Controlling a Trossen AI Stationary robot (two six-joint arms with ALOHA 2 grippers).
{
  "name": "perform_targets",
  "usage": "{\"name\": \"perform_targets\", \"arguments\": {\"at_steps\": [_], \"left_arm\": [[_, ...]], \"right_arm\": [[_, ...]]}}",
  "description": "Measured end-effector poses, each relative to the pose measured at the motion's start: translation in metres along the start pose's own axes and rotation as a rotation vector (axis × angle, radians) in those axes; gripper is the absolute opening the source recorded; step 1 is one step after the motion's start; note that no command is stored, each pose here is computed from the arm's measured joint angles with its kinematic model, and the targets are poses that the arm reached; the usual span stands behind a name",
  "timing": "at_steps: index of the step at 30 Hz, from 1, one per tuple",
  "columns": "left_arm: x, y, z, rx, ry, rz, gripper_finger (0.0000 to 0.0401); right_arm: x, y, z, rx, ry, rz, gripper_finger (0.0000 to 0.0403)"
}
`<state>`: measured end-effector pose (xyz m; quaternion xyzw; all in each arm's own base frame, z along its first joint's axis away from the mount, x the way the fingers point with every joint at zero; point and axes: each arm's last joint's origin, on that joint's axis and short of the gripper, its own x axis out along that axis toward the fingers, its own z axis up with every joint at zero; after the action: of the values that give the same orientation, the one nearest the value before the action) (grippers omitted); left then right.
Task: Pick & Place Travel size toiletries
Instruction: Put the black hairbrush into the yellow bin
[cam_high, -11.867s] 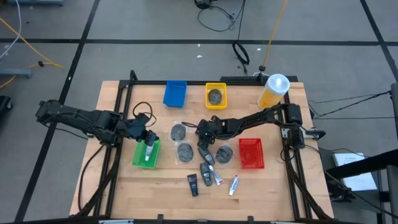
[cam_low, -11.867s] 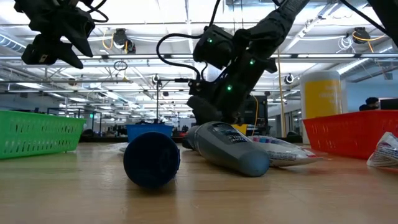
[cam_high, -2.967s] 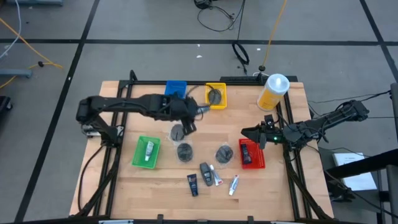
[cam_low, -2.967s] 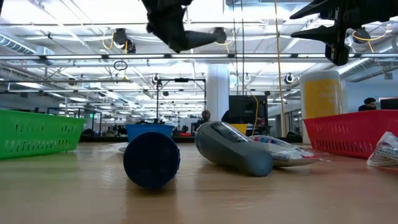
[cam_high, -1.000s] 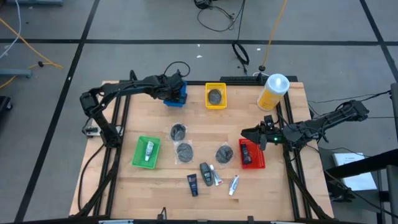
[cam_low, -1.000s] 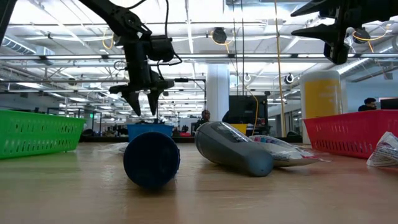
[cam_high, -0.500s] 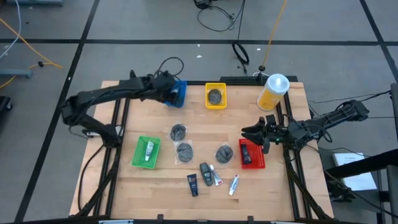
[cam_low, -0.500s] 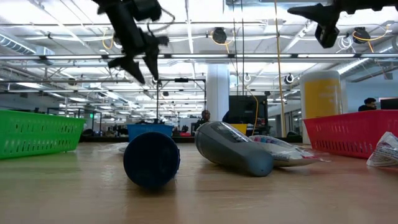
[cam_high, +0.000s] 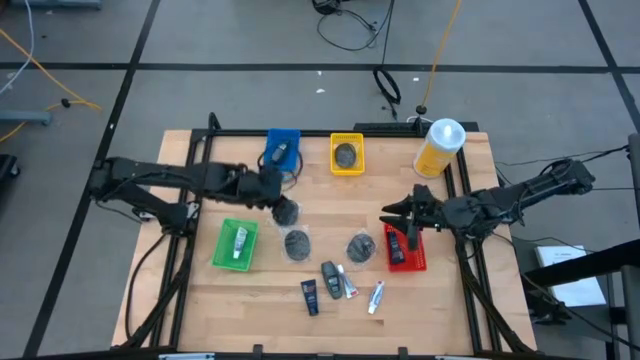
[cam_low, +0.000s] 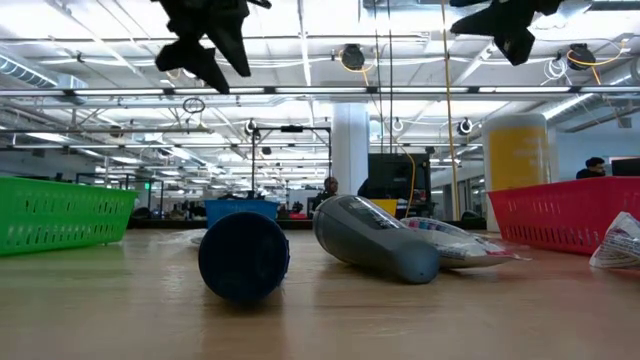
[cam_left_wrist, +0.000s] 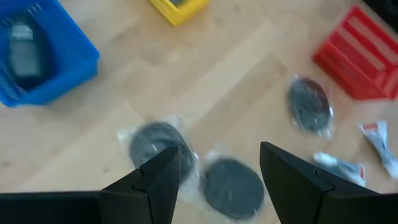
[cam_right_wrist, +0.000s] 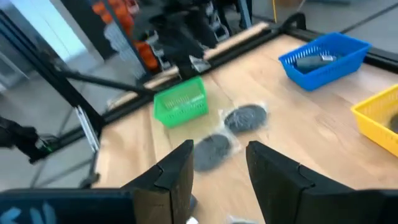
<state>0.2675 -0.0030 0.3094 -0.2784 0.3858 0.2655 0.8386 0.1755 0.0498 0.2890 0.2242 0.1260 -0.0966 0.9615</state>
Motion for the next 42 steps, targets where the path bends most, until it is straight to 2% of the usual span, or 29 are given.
{"name": "perform_targets", "arguments": {"at_steps": [5, 14, 20, 24, 34, 42], "left_arm": [[-0.009, -0.02, -0.023, 0.048, -0.02, -0.013, 0.0213], [-0.018, -0.036, -0.044, 0.085, -0.024, -0.046, 0.0214], [-0.006, -0.031, -0.066, 0.096, 0.032, -0.013, 0.0213], [-0.005, -0.033, -0.075, 0.115, 0.056, -0.025, 0.0204], [-0.009, -0.046, -0.09, -0.026, 0.065, -0.121, 0.0143], [-0.015, -0.052, -0.102, -0.071, 0.087, -0.151, 0.0118]], "right_arm": [[0.011, 0.004, 0.006, -0.029, 0.084, -0.033, 0.0139], [0.033, 0.012, 0.011, -0.087, 0.199, -0.023, 0.0139], [0.051, 0.008, -0.003, -0.121, 0.321, -0.03, 0.0139], [0.064, 0.006, -0.016, -0.194, 0.433, -0.015, 0.0139], [0.094, -0.001, -0.043, -0.416, 0.635, 0.121, 0.0139], [0.101, -0.003, -0.052, -0.574, 0.674, 0.172, 0.0139]]}}
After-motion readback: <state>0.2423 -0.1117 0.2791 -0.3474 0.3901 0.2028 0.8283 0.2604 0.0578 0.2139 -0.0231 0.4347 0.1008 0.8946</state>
